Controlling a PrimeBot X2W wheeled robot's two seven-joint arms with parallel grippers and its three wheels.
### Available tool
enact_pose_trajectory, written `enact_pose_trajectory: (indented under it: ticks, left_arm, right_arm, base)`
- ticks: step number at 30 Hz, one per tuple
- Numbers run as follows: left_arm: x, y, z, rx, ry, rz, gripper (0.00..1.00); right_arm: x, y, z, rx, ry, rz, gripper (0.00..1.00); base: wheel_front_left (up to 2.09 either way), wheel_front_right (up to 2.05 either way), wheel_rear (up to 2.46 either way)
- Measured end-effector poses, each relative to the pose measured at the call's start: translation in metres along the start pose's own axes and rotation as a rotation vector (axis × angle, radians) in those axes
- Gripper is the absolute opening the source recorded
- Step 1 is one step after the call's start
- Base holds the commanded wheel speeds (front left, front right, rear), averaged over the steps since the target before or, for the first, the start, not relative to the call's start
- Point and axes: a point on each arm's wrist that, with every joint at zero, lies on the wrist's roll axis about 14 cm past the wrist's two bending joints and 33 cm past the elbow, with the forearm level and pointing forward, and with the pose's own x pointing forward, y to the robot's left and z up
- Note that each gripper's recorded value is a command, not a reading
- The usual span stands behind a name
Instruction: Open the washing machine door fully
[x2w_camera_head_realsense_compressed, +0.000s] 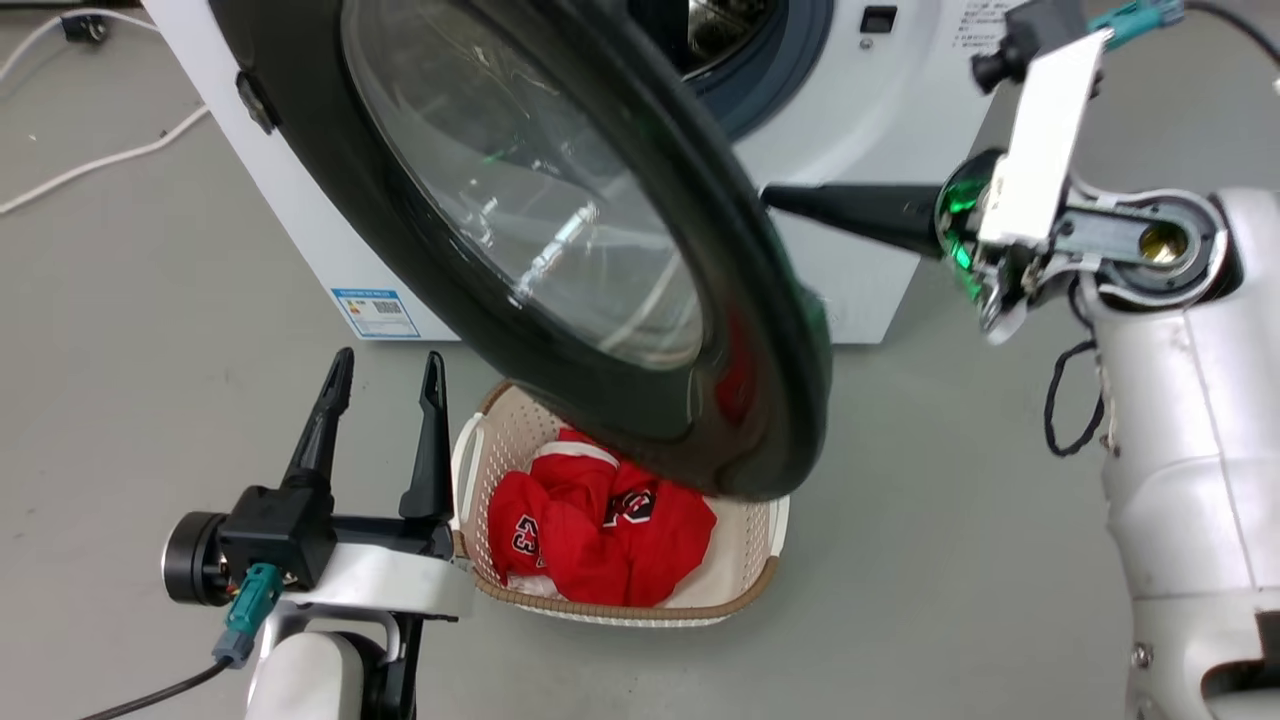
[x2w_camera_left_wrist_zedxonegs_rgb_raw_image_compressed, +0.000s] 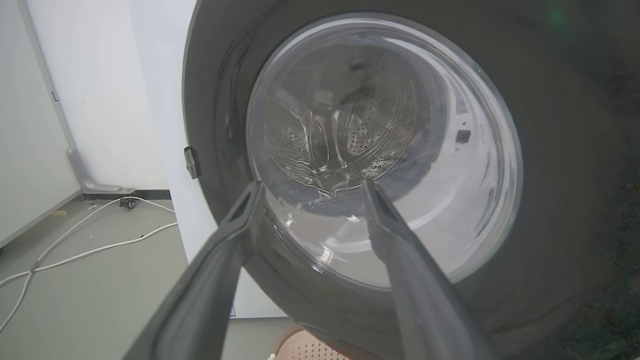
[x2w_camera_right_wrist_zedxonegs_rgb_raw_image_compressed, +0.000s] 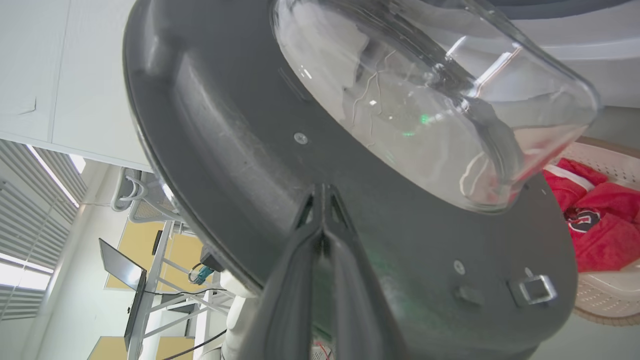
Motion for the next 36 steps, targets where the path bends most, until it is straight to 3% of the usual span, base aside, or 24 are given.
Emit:
enact_pose_trajectory:
  ticks: [9, 24, 30, 36]
  left_arm:
    - [-0.013, 0.001, 0.007, 0.001, -0.006, 0.005, 1.0]
    - [-0.02, 0.002, 0.008, -0.008, -0.003, 0.019, 1.0]
    - [-0.02, 0.002, 0.009, -0.01, -0.007, 0.021, 1.0]
    - [-0.023, 0.002, 0.01, -0.013, -0.008, 0.026, 1.0]
  right_arm:
    - [0.018, 0.03, -0.049, -0.053, 0.129, 0.078, 0.0]
    - [0.04, 0.061, -0.089, -0.051, 0.171, 0.195, 0.0]
    - [0.038, 0.067, -0.084, 0.011, 0.054, 0.245, 0.0]
    - [0.015, 0.057, -0.047, 0.05, -0.286, 0.23, 0.0]
  base:
    - [0.0, 0.0, 0.0]
    - [0.0, 0.0, 0.0]
    - [0.0, 0.0, 0.0]
    - [0.0, 0.0, 0.0]
